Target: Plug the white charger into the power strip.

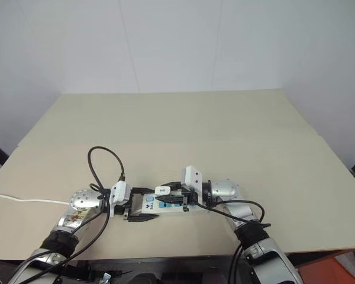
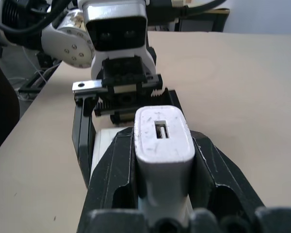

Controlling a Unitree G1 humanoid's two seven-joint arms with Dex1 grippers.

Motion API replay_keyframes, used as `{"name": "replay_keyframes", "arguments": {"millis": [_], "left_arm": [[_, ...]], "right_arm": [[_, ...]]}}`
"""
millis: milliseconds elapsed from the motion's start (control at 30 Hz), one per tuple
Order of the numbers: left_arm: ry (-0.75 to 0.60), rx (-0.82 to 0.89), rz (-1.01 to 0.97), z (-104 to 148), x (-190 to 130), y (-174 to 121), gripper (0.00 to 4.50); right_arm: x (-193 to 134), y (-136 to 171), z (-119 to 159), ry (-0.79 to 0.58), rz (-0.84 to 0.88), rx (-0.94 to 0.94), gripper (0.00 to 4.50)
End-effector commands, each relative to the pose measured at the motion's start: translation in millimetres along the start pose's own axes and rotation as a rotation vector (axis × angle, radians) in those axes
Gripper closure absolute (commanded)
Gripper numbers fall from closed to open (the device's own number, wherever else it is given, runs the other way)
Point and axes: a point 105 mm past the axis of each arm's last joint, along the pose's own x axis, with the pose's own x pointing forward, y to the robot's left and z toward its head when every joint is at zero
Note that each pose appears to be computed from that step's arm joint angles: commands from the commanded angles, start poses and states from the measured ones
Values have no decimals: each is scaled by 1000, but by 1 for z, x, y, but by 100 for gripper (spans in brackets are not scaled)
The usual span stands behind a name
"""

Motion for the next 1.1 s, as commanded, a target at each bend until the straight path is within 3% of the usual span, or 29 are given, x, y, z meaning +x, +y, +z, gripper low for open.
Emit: {"name": "replay_keyframes", "arguments": {"millis": [33, 200, 500, 833, 900, 967, 1100], "left_arm": [[67, -7, 34, -12, -21, 1, 118], [68, -7, 35, -14, -20, 0, 118], [73, -6, 35, -15, -21, -1, 118], [69, -13, 31, -15, -17, 0, 118], [89, -42, 22, -16, -17, 1, 46], [68, -68, 19, -9, -18, 3, 2], [10, -97, 4, 14, -26, 3, 2]], "right_arm": [[-50, 12, -79, 299, -68, 247, 339], [-57, 15, -87, 348, -60, 261, 339], [-35, 5, -66, 284, -42, 213, 339], [-18, 5, -39, 218, 5, 172, 9], [-18, 1, -34, 208, -7, 149, 0], [-20, -5, -24, 177, -32, 129, 0], [-30, -14, 0, 124, -67, 76, 0]]}}
